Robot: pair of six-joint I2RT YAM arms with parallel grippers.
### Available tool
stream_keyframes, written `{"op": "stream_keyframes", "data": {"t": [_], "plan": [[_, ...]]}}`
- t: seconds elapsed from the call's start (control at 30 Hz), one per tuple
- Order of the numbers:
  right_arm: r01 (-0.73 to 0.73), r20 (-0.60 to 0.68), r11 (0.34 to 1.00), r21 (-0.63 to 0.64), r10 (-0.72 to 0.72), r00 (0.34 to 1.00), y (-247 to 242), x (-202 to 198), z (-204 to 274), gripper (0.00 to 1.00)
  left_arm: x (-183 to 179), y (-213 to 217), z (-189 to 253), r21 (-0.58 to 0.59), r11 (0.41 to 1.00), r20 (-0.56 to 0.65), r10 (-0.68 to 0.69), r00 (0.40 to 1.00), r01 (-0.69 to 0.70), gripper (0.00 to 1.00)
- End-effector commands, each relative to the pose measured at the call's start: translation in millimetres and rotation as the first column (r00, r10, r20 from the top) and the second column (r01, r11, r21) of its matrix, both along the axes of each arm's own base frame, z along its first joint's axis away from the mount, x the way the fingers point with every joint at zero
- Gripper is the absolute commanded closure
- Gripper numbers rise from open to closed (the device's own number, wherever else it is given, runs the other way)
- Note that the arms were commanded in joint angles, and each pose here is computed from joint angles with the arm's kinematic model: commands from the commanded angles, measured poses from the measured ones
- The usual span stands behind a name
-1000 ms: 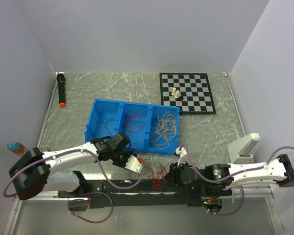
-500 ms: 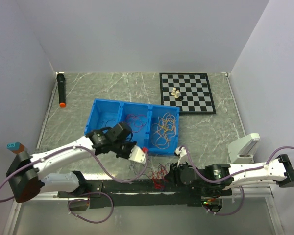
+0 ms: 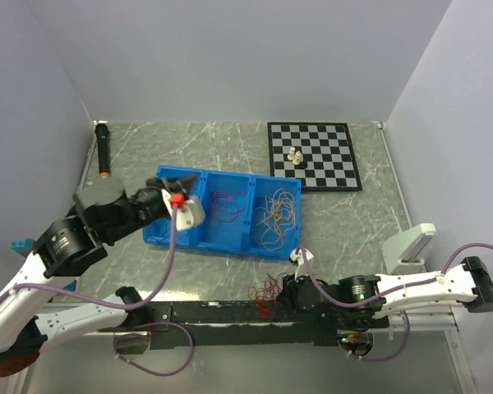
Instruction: Untangle the cables
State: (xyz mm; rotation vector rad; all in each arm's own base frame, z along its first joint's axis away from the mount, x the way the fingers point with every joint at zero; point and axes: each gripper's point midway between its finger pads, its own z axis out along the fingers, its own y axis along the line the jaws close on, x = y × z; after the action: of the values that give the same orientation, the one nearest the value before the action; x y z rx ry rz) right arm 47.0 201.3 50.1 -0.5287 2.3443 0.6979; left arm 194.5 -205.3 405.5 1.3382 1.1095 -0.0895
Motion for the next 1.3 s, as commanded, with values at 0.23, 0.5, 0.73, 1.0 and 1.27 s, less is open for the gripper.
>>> {"op": "stream_keyframes", "data": {"t": [0.23,0.5,0.73,1.0,1.27], "plan": [[-0.002,0.006,0.998,0.060,0.002,1.000,14,0,20,0.57,57,58,58,-0.382,0.833,0.048,0.451,0.891,-0.401,0.99],[-0.006,0.008,0.998,0.068,0.005,1.000,14,0,21,0.58,101,89,29,-0.444,0.685,-0.096,0.604,0.791,-0.577,0.99],[-0.006,0.010,0.998,0.066,0.005,1.000,15,0,20,0.58,123,96,33,-0.472,0.649,-0.136,0.616,0.776,-0.597,0.99],[-0.003,0.007,0.997,0.072,0.003,1.000,14,0,21,0.57,135,102,34,-0.509,0.599,-0.167,0.635,0.754,-0.618,0.99],[-0.010,0.008,0.998,0.066,0.010,1.000,15,-1,20,0.58,133,105,143,-0.699,0.540,-0.074,0.597,0.799,-0.468,0.99]]}}
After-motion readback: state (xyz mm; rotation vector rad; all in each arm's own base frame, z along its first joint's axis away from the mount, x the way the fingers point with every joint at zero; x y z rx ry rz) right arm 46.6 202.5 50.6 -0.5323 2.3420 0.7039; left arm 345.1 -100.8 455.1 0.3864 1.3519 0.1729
